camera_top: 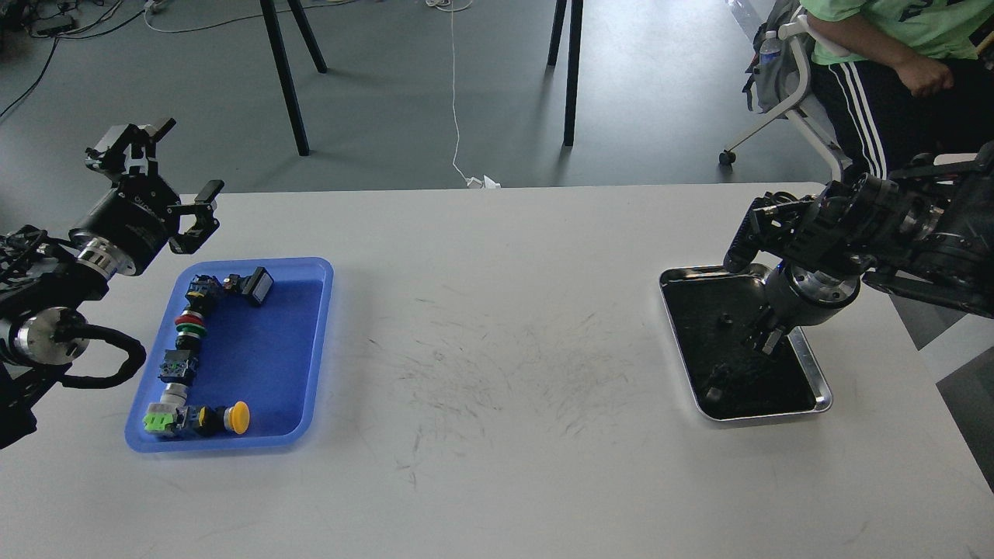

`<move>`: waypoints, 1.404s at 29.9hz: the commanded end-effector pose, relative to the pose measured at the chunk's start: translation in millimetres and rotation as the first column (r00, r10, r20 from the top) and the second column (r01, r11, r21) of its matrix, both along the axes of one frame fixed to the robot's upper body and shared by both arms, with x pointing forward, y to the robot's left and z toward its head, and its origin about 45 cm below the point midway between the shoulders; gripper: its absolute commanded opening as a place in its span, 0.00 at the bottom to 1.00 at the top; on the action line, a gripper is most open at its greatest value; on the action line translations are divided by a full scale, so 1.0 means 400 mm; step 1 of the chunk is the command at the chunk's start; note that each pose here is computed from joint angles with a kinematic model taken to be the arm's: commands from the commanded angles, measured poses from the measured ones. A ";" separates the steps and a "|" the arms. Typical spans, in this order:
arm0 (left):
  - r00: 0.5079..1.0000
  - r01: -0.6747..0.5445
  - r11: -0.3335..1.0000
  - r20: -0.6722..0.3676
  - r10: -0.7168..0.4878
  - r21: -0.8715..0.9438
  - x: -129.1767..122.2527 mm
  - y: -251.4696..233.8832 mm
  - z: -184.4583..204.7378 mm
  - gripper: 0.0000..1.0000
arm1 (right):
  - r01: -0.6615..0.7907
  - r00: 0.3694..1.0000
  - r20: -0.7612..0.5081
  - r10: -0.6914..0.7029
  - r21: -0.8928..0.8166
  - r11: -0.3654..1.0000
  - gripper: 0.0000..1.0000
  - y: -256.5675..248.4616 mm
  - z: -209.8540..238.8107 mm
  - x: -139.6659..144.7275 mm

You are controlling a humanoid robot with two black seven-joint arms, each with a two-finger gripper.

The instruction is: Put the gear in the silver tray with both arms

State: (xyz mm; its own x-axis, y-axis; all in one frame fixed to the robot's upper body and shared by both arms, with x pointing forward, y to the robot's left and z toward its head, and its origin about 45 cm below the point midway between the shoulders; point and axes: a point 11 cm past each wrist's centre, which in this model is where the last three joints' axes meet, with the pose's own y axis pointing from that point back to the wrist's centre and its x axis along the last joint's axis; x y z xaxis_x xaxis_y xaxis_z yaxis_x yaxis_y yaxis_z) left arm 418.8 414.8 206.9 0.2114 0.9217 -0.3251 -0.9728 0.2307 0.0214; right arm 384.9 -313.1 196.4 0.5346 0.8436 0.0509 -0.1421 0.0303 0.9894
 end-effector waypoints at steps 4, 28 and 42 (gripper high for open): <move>1.000 0.000 1.000 0.000 0.000 0.000 0.000 0.000 0.000 0.98 | -0.013 1.000 -0.009 0.013 -0.014 1.000 0.04 -0.010 -0.008 -0.009; 1.000 -0.008 1.000 -0.003 0.008 0.006 -0.006 0.013 0.000 0.98 | 0.071 0.991 0.111 -0.080 0.091 0.993 0.68 0.015 0.049 0.081; 1.000 -0.008 1.000 0.007 0.008 -0.002 -0.004 0.013 0.010 0.98 | 0.293 0.881 0.165 -0.443 0.545 0.785 0.84 0.118 0.132 0.238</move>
